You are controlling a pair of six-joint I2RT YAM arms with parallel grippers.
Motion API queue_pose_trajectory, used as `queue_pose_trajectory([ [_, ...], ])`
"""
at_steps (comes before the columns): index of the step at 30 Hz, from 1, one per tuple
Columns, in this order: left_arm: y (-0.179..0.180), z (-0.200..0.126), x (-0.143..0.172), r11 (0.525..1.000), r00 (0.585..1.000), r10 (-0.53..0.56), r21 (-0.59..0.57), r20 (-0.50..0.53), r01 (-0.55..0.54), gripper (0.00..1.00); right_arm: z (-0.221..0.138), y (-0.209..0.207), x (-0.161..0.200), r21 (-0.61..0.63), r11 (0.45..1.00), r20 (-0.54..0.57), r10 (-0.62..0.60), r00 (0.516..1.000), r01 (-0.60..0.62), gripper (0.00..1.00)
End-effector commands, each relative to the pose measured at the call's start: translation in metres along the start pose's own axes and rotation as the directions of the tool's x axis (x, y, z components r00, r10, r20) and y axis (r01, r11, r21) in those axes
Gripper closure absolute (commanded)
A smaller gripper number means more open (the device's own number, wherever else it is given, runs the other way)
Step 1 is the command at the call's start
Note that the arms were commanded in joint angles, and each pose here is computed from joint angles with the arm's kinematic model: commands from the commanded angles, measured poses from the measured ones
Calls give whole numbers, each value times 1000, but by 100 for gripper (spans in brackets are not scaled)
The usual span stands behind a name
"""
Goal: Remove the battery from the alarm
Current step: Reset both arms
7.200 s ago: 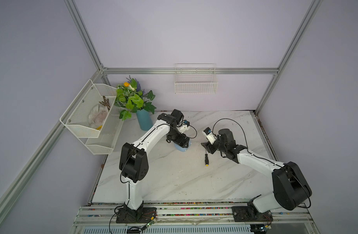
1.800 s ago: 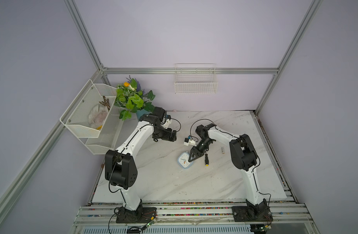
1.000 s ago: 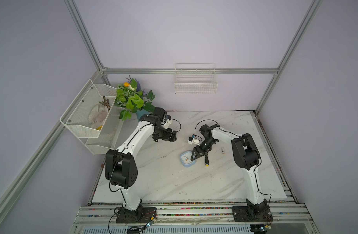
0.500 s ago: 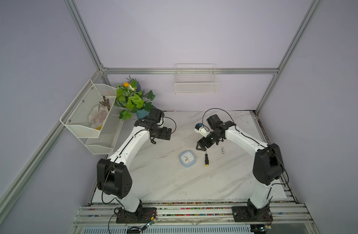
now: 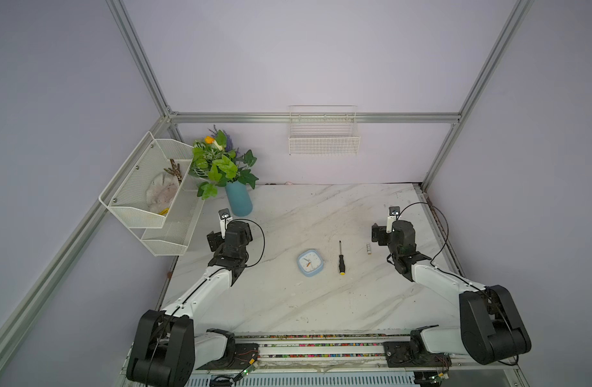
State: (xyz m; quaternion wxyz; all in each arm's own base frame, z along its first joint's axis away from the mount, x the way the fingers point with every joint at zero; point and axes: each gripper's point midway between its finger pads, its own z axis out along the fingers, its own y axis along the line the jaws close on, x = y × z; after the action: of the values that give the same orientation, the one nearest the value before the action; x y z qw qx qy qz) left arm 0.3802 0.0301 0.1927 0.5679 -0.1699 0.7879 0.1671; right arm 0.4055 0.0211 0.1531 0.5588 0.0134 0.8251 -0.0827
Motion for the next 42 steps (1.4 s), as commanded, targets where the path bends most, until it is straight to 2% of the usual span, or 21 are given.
queue_pose_trajectory([
  [1, 15, 5, 3, 997, 993, -31, -65, 110, 39, 0, 1, -20, -28, 85, 990, 193, 97, 976, -115, 0],
  [5, 21, 10, 8, 996, 991, -26, -80, 128, 37, 0, 10, -21, -10, 100, 990, 134, 85, 987, -98, 0],
  [11, 35, 12, 8, 994, 987, -71, -71, 143, 81, 0, -5, -25, 12, 71, 987, 261, 118, 958, -141, 0],
  [18, 41, 2, 10, 995, 978, -92, -31, 186, 99, 0, -16, -25, 24, 35, 988, 318, 131, 939, -150, 0],
  [21, 44, 1, 20, 998, 984, -44, -44, 174, 53, 0, -13, -25, 26, 43, 988, 287, 128, 949, -146, 0],
  [23, 49, 7, 39, 996, 987, -33, -76, 157, 45, 0, -11, -24, 26, 41, 988, 275, 129, 953, -146, 1],
  [24, 52, 7, 38, 995, 982, -28, -91, 189, 46, 0, -11, -24, 25, 41, 988, 280, 129, 951, -146, 0],
  [28, 53, 11, 45, 994, 974, -94, -40, 206, 105, 0, -11, -24, 25, 39, 988, 287, 129, 949, -146, 0],
  [30, 46, 20, 51, 997, 979, -66, -15, 195, 71, 0, -11, -24, 26, 39, 988, 285, 130, 950, -147, 1],
  [34, 8, 38, 64, 989, 996, 43, 135, 74, -52, 0, -9, -23, 26, 32, 989, 277, 132, 952, -146, 0],
  [36, 4, 39, 62, 987, 984, 56, 138, 169, -80, 0, -9, -24, 26, 32, 988, 276, 133, 952, -148, 1],
  [38, 2, 42, 71, 986, 996, 70, 148, 61, -78, 0, -9, -26, 26, 41, 987, 275, 136, 952, -153, 0],
  [42, 7, 42, 67, 990, 991, 51, 124, 124, -67, 0, -8, -27, 26, 45, 986, 274, 140, 952, -158, 0],
])
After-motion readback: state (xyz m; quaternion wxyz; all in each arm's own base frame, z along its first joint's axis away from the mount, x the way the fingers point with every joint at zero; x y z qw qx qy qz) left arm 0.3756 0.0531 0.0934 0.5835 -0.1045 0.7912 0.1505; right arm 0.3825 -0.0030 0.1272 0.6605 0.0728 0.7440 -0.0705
